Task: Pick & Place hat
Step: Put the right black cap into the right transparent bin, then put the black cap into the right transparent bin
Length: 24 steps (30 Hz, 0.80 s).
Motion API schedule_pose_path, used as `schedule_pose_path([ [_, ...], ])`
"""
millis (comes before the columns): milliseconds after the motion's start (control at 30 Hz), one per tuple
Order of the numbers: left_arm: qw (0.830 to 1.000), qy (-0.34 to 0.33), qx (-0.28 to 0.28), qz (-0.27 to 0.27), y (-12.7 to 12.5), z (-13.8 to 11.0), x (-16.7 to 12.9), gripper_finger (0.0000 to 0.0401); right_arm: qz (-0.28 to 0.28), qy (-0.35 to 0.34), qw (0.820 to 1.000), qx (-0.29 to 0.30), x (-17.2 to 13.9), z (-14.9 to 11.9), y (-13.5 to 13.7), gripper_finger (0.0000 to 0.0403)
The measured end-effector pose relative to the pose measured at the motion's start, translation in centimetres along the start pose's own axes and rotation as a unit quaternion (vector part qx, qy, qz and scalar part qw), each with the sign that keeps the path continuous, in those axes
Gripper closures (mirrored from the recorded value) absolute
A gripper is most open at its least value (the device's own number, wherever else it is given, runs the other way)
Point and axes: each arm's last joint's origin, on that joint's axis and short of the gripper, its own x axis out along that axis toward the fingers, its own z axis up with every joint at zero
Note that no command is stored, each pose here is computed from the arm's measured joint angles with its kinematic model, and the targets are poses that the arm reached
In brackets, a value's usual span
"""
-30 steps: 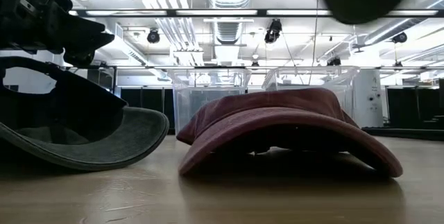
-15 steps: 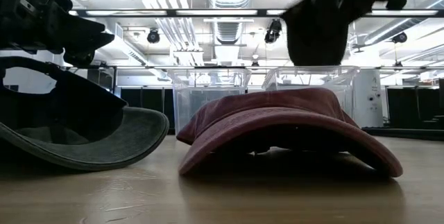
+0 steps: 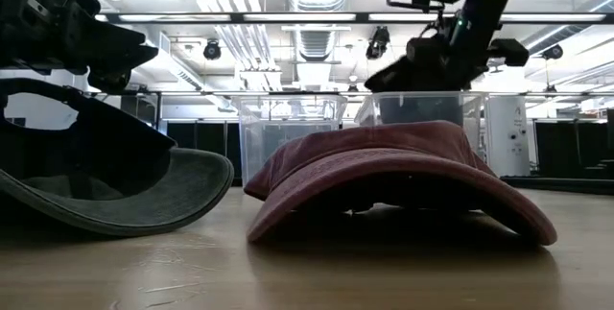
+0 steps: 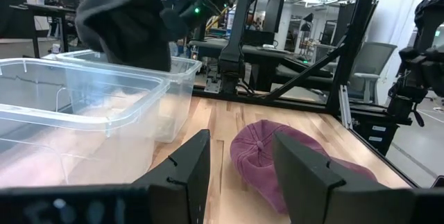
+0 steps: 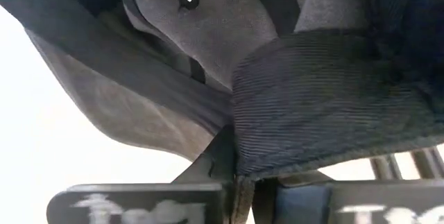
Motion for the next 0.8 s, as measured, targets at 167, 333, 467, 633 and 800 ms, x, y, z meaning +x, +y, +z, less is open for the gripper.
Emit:
schedule_pose_path([
  [167, 1.000, 0.000, 0.000, 0.000, 0.0, 0.0, 0.0, 0.0253, 0.004, 0.034, 0.999, -0.021, 0.7, -0.7, 0.6, 0.0370],
  [333, 1.000, 0.000, 0.000, 0.000, 0.0, 0.0, 0.0, 0.0253, 0.018, 0.056, 0.997, -0.045, 0.5, -0.8, 0.7, 0.0311],
  [467, 1.000, 0.000, 0.000, 0.000, 0.0, 0.0, 0.0, 0.0253, 0.050, 0.043, 0.997, -0.047, -1.0, 0.0, 0.3, 0.0256],
  [633, 1.000, 0.000, 0.000, 0.000, 0.0, 0.0, 0.0, 0.0253, 0.137, 0.007, 0.986, -0.095, -4.7, 1.4, 0.4, 0.0207],
  [800, 1.000, -0.023, -0.002, 0.016, 0.1, 0.4, 0.0, 0.0253, 0.270, 0.000, 0.945, -0.185, -8.7, 1.9, 1.3, 0.0193],
])
